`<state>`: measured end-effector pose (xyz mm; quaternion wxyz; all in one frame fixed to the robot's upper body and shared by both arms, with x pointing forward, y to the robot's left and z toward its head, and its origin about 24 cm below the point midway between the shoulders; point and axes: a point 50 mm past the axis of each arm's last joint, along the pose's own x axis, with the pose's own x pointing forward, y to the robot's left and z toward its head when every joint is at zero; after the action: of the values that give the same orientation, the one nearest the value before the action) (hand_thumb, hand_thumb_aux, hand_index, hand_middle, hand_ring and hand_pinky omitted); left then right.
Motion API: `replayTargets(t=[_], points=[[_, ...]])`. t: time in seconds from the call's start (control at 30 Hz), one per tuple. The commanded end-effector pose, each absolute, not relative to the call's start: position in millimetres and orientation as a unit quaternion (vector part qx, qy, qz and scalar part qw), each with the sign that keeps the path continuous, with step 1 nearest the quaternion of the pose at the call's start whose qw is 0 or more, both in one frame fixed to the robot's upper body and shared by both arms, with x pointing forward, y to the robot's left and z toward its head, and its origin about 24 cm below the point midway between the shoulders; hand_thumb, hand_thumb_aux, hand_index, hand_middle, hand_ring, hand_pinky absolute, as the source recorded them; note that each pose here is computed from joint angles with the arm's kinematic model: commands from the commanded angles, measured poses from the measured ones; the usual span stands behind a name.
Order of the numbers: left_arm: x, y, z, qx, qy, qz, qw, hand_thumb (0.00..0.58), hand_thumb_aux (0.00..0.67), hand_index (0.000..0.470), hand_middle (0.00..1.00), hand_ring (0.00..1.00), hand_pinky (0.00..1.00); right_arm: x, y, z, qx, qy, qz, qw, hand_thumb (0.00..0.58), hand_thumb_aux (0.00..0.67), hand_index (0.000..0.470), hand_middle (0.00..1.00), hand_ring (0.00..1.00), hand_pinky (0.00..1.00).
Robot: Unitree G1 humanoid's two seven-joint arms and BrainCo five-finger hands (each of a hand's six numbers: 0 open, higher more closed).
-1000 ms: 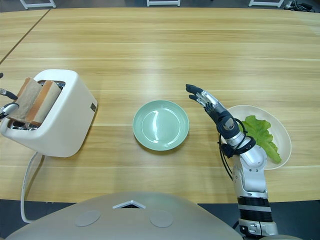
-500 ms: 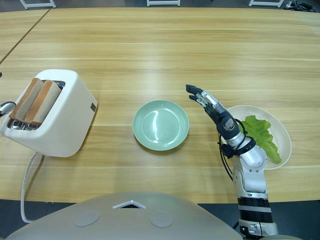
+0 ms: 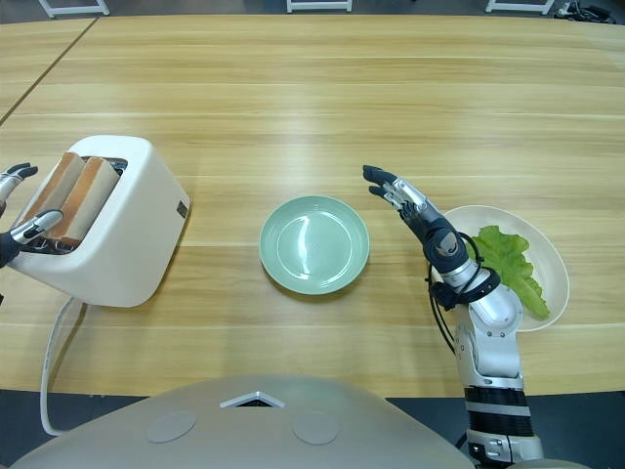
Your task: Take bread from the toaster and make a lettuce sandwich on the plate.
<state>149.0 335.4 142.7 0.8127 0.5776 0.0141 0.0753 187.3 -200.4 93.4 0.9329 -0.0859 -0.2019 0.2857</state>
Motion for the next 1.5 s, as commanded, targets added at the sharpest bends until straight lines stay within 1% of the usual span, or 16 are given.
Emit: replayTargets(t=[0.03,0.13,0.3,0.43,0.47,0.5,0.53,0.57,0.7,0.87,0.97,1.1,1.2,1.23,1.3,1.5], points=[[149.9,338.1,143.2,0.581,0.023,0.077,0.81,0.12,0.074,0.052,0.0,0.0,0.0,185.8,-202.9,94.9,-0.091,-0.199,0.283,0.934,0.0,0.0,0.0,0.0,0.0,0.0],[150.0,339.6,144.7,0.582,0.023,0.082,0.809,0.152,0.095,0.066,0.0,0.0,0.0,185.6,-202.8,95.1,-0.091,-0.199,0.283,0.934,0.0,0.0,0.0,0.0,0.0,0.0],[150.3,343.1,148.9,0.582,0.021,0.091,0.808,0.132,0.081,0.057,0.0,0.0,0.0,185.0,-202.7,95.4,-0.092,-0.2,0.282,0.934,0.0,0.0,0.0,0.0,0.0,0.0],[150.0,344.3,150.1,0.582,0.02,0.094,0.807,0.148,0.092,0.065,0.0,0.0,0.0,184.9,-202.7,95.6,-0.092,-0.2,0.282,0.934,0.0,0.0,0.0,0.0,0.0,0.0],[150.1,344.7,150.3,0.582,0.02,0.095,0.807,0.183,0.116,0.081,0.0,0.0,0.0,184.9,-202.7,95.8,-0.093,-0.2,0.282,0.934,0.0,0.0,0.0,0.0,0.0,0.0],[150.1,345.0,150.4,0.582,0.021,0.095,0.807,0.187,0.118,0.083,0.0,0.0,0.0,184.8,-202.8,95.8,-0.093,-0.2,0.282,0.934,0.0,0.0,0.0,0.0,0.0,0.0],[150.1,345.3,150.4,0.582,0.022,0.096,0.807,0.241,0.158,0.111,0.0,0.0,0.0,184.8,-202.8,95.9,-0.093,-0.2,0.282,0.934,0.0,0.0,0.0,0.0,0.0,0.0],[150.1,345.6,150.1,0.583,0.023,0.095,0.807,0.36,0.257,0.181,0.0,0.0,0.0,184.8,-202.8,96.0,-0.093,-0.2,0.282,0.934,0.0,0.0,0.0,0.0,0.0,0.0],[150.4,344.0,145.8,0.583,0.031,0.086,0.807,0.456,0.36,0.253,0.0,0.0,0.0,184.7,-202.8,96.2,-0.093,-0.201,0.282,0.934,0.0,0.0,0.0,0.0,0.0,0.0],[150.6,341.7,145.3,0.581,0.028,0.079,0.81,0.441,0.342,0.24,0.0,0.0,0.0,184.4,-203.0,96.6,-0.093,-0.201,0.282,0.933,0.0,0.0,0.0,0.0,0.0,0.0],[151.0,340.1,145.4,0.578,0.025,0.076,0.812,0.36,0.257,0.181,0.0,0.0,0.0,184.4,-202.8,96.7,-0.093,-0.201,0.283,0.933,0.0,0.0,0.0,0.0,0.0,0.0],[151.8,337.4,145.9,0.573,0.017,0.073,0.816,0.395,0.292,0.205,0.0,0.0,0.0,184.2,-202.8,96.7,-0.094,-0.201,0.283,0.933,0.0,0.0,0.0,0.0,0.0,0.0],[152.1,336.3,148.3,0.573,0.009,0.077,0.816,0.48,0.391,0.275,0.0,0.0,0.0,183.9,-202.7,96.9,-0.095,-0.201,0.283,0.933,0.0,0.0,0.0,0.0,0.0,0.0],[152.2,336.3,148.6,0.572,0.009,0.077,0.816,0.543,0.502,0.352,0.0,0.0,0.0,183.7,-202.7,97.1,-0.096,-0.201,0.282,0.933,0.0,0.0,0.0,0.0,0.0,0.0],[152.4,336.2,148.5,0.572,0.009,0.075,0.817,0.573,0.596,0.418,0.0,0.0,0.0,183.5,-202.7,97.3,-0.096,-0.201,0.282,0.933,0.0,0.0,0.0,0.0,0.0,0.0],[152.8,334.3,154.2,0.573,-0.011,0.084,0.815,0.58,0.67,0.47,0.0,0.0,0.0,183.5,-202.6,97.2,-0.097,-0.201,0.282,0.933,0.0,0.0,0.0,0.0,0.0,0.0]])
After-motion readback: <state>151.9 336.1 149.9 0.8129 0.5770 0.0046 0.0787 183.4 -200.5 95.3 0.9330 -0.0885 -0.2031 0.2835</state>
